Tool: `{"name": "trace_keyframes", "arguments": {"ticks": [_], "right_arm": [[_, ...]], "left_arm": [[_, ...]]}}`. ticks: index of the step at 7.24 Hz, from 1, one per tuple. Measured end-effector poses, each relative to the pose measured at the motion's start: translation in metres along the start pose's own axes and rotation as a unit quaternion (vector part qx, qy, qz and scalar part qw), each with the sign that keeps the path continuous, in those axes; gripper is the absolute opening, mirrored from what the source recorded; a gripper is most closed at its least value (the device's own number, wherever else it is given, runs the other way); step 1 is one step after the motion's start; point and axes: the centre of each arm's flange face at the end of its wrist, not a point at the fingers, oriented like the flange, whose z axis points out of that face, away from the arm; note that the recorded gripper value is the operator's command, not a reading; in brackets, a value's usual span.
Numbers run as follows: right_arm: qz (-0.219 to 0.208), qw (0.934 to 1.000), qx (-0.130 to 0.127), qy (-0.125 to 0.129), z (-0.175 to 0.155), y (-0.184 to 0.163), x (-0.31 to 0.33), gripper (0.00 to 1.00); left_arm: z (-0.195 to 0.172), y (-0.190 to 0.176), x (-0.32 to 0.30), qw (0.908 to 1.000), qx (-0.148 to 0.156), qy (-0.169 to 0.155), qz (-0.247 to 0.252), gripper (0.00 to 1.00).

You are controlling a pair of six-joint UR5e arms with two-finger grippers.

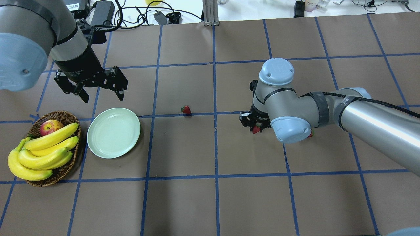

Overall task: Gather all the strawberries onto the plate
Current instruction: 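Carry the second strawberry toward the plate with the right gripper, release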

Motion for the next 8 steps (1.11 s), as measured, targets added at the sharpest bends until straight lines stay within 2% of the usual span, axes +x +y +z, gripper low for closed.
{"name": "trace_keyframes", "arguments": {"ticks": [2,4,5,6,8], "right_arm": [[0.027,0.9994,-0.004,-0.019,-0.008,0.001,-0.074,0.10],[0.035,0.9985,-0.007,-0.041,-0.002,0.002,-0.144,0.22],[0.036,0.9980,-0.010,-0.051,0.001,0.005,-0.171,0.67],[0.039,0.9976,-0.013,-0.057,0.004,0.009,-0.186,0.98],[0.047,0.9966,-0.021,-0.064,0.006,0.013,-0.194,1.00]], "left_arm": [[0.000,0.000,0.000,1.0000,0.000,0.000,0.000,1.00],[0.000,0.000,0.000,1.0000,-0.001,0.000,0.000,1.00],[0.001,0.000,0.000,1.0000,-0.001,0.000,0.000,1.00],[0.001,0.000,0.000,1.0000,-0.001,0.000,0.000,1.00],[0.001,0.000,0.000,1.0000,-0.001,0.000,0.000,1.00]]}}
